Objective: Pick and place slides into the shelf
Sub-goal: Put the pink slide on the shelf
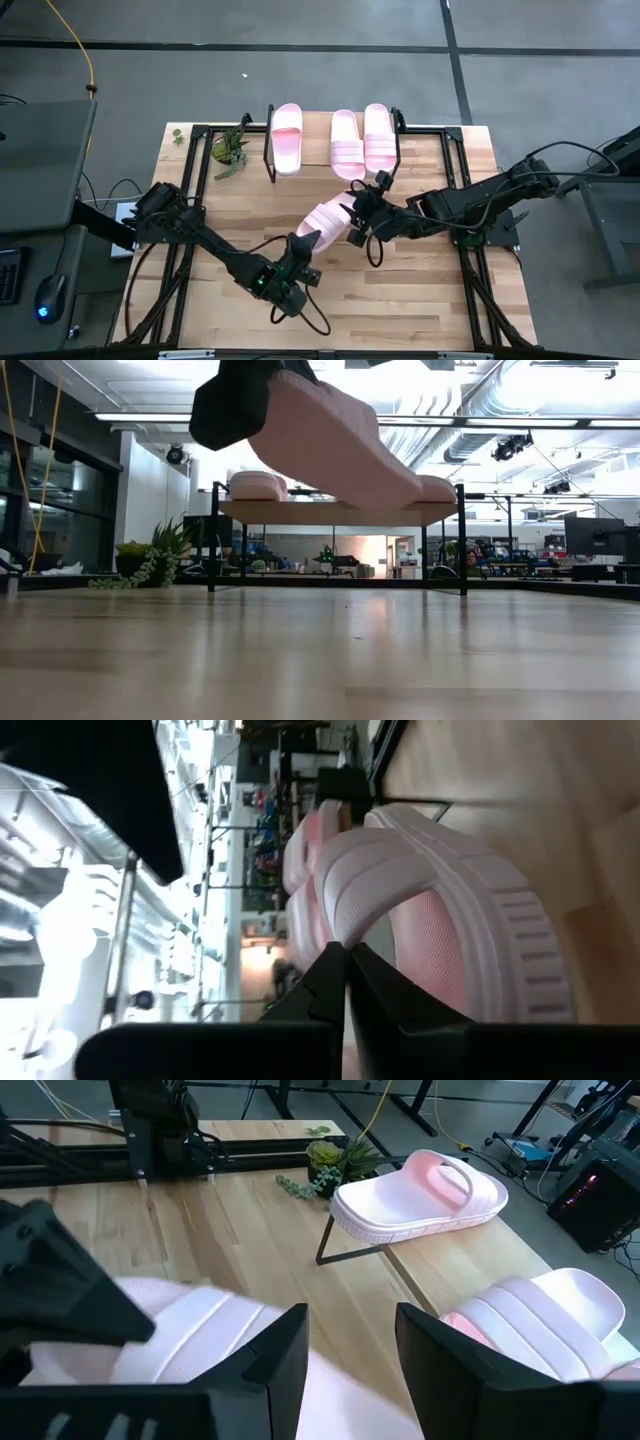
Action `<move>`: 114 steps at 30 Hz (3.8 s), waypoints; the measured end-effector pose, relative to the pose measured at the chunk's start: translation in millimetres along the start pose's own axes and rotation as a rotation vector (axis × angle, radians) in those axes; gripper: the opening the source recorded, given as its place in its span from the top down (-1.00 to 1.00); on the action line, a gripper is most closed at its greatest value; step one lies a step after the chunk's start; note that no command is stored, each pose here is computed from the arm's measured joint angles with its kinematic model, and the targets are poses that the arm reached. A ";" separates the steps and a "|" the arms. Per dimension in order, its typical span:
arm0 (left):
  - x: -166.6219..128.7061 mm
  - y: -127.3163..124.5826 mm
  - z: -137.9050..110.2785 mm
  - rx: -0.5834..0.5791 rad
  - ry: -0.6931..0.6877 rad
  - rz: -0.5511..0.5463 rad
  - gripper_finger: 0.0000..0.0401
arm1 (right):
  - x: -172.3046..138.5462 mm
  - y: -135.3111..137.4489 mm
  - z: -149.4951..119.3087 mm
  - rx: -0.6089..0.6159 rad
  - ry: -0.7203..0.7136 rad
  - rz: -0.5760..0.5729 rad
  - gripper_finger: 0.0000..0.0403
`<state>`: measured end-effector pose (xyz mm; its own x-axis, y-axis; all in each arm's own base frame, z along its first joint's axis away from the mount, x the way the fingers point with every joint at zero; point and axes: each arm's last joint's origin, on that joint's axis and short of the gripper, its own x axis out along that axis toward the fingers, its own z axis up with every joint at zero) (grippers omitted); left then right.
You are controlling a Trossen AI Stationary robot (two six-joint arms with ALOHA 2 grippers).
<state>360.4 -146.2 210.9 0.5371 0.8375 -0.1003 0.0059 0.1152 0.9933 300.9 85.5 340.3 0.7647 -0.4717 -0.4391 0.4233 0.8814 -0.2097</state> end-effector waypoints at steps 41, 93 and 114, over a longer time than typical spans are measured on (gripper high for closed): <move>21.7 59.0 2.2 0.170 0.186 0.097 1.00 | -6.4 -2.5 -5.8 -0.006 0.046 -0.003 0.29; 149.0 109.0 -97.6 0.067 0.469 -0.106 1.00 | -74.3 -5.5 -16.3 0.066 -0.018 -0.024 0.29; 153.7 110.6 -95.3 0.114 0.423 -0.154 1.00 | -74.2 -5.1 -15.9 0.063 -0.021 -0.022 0.29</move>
<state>363.2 46.2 299.8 0.1318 0.9622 -0.2385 0.1639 0.2161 0.9625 234.3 116.4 360.0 0.7646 -0.4920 -0.4163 0.4695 0.8677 -0.1633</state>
